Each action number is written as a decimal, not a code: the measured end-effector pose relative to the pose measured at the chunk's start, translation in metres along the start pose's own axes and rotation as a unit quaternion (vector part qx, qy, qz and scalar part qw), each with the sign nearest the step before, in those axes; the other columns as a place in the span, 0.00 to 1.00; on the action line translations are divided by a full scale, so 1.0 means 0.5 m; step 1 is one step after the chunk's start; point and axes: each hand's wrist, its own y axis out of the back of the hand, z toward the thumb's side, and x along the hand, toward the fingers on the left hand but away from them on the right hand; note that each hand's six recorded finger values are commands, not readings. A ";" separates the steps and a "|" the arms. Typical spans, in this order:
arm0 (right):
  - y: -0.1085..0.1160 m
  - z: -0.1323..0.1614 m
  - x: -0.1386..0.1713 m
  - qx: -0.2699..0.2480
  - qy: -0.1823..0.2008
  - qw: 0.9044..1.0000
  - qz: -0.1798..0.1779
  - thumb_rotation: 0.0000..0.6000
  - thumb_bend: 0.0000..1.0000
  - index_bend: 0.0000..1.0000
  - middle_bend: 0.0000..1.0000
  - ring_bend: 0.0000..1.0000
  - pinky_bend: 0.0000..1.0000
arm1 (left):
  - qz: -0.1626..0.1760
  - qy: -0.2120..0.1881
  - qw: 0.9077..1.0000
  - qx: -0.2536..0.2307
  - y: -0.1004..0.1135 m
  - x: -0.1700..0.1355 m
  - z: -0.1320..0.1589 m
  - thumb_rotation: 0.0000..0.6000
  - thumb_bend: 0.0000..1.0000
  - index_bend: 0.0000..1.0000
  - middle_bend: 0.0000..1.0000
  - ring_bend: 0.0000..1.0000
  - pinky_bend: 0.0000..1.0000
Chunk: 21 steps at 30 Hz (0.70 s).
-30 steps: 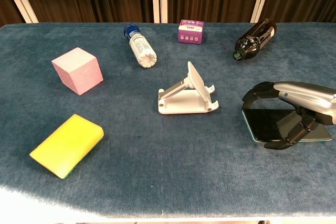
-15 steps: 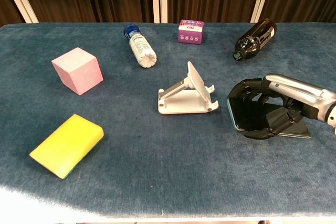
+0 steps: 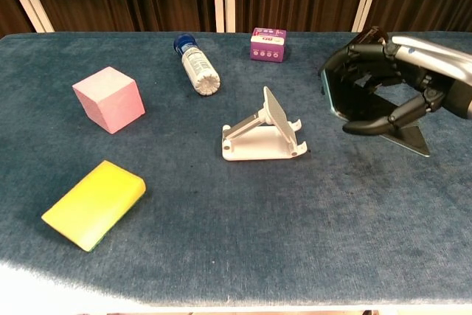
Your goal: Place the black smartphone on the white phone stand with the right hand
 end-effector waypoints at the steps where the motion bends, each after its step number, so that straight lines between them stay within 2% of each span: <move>1: 0.007 0.008 -0.009 -0.014 0.010 1.000 -0.006 1.00 0.50 0.59 0.42 0.37 0.53 | 0.000 0.000 1.000 0.001 0.001 0.001 0.001 1.00 0.11 0.27 0.24 0.13 0.00; 6: 0.012 0.033 -0.052 -0.077 0.046 0.996 -0.024 1.00 0.50 0.58 0.42 0.37 0.53 | -0.001 -0.001 1.000 0.003 0.003 0.003 0.006 1.00 0.11 0.27 0.24 0.13 0.00; 14: -0.027 0.032 -0.118 -0.176 0.076 0.980 -0.046 1.00 0.50 0.56 0.42 0.36 0.51 | -0.004 0.002 1.000 0.007 0.005 0.003 0.008 1.00 0.11 0.27 0.24 0.13 0.00; 21: -0.052 0.026 -0.148 -0.210 0.093 0.972 -0.052 1.00 0.50 0.50 0.42 0.33 0.49 | -0.004 0.002 1.000 0.009 0.008 0.004 0.011 1.00 0.11 0.27 0.24 0.13 0.00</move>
